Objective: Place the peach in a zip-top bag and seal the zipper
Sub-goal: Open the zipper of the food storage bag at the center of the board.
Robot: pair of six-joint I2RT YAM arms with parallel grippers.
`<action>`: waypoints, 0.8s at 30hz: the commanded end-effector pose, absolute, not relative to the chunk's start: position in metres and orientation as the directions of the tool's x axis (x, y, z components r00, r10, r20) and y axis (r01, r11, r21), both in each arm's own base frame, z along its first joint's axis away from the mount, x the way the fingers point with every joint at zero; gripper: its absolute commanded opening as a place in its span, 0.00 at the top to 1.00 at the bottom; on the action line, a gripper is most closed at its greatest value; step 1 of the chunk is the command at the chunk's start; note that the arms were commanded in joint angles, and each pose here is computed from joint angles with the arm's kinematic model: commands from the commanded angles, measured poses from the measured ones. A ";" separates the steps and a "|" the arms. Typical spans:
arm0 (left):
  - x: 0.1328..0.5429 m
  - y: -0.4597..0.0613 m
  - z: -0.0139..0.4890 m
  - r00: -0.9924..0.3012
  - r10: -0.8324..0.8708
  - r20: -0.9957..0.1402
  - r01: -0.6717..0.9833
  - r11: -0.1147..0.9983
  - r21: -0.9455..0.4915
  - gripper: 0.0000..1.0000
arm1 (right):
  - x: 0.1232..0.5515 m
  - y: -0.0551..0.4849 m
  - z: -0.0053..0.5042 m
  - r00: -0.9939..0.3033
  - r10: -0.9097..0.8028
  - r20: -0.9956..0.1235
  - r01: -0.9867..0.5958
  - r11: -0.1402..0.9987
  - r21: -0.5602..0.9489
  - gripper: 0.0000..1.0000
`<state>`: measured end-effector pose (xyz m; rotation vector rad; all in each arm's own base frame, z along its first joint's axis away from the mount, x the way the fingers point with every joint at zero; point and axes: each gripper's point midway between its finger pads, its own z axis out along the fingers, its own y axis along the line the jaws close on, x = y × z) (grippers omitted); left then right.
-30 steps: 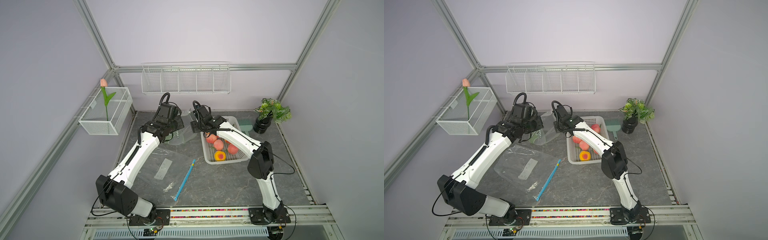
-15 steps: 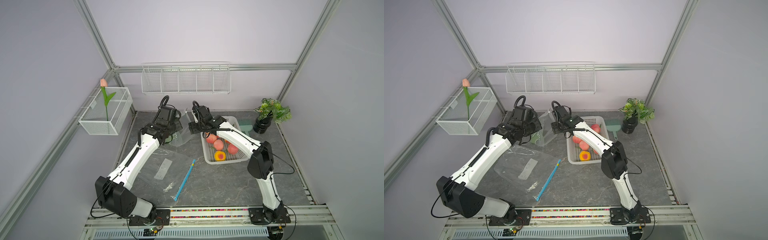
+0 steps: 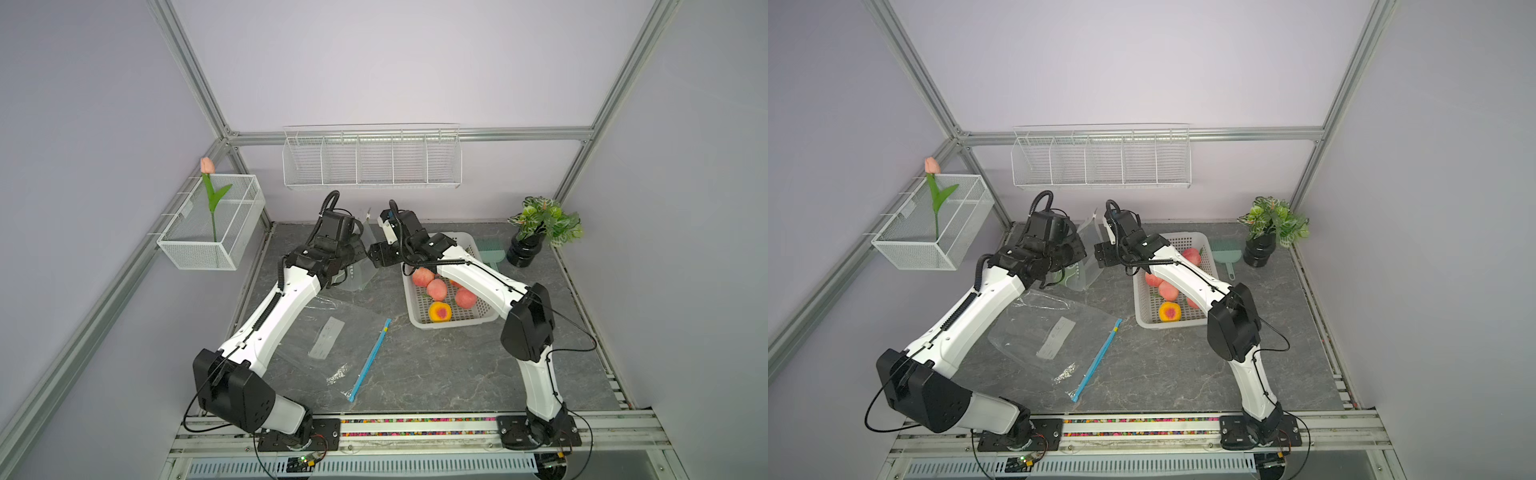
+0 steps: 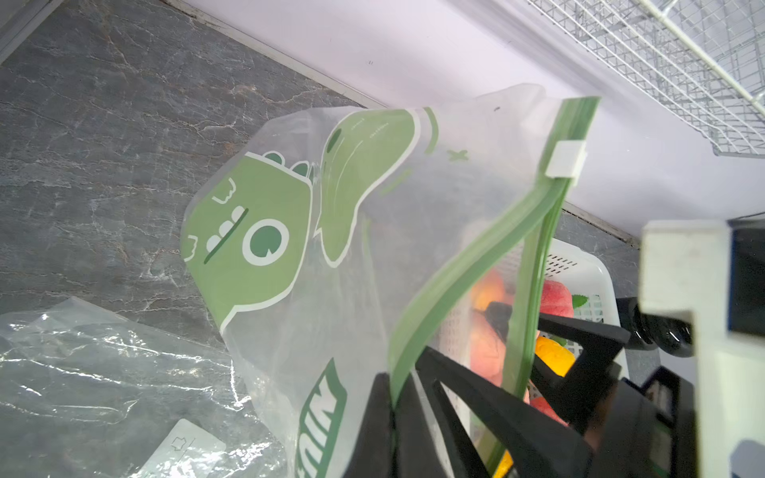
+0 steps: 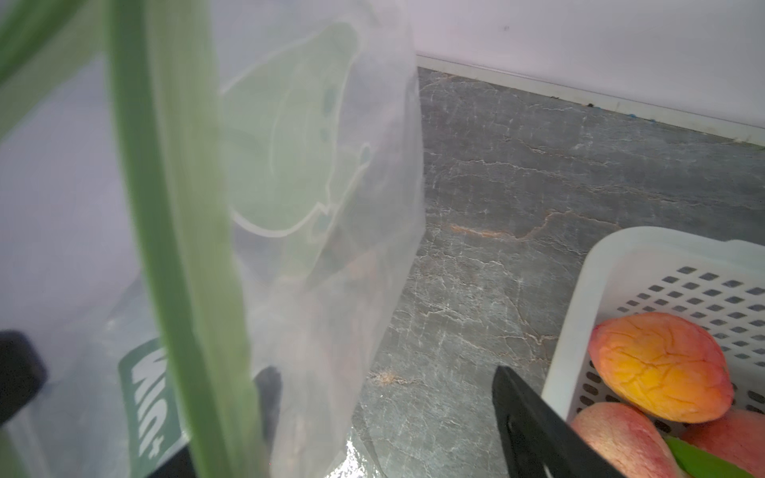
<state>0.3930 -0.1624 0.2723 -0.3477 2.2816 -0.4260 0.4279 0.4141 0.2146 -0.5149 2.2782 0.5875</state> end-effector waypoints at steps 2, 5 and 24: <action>0.395 -0.162 0.266 -0.665 -0.392 -0.636 -0.142 0.902 -0.407 1.00 | 0.439 0.384 0.214 -0.667 -0.151 -0.730 -0.381 0.911 0.160 0.21; 0.395 -0.160 0.265 -0.664 -0.391 -0.637 -0.147 0.904 -0.402 1.00 | 0.443 0.371 0.205 -0.672 -0.162 -0.722 -0.335 0.937 0.101 0.24; 0.396 -0.186 0.239 -0.741 -0.338 -0.580 -0.101 0.911 -0.400 1.00 | 0.439 0.337 0.163 -0.755 -0.126 -0.643 -0.200 0.979 0.043 0.27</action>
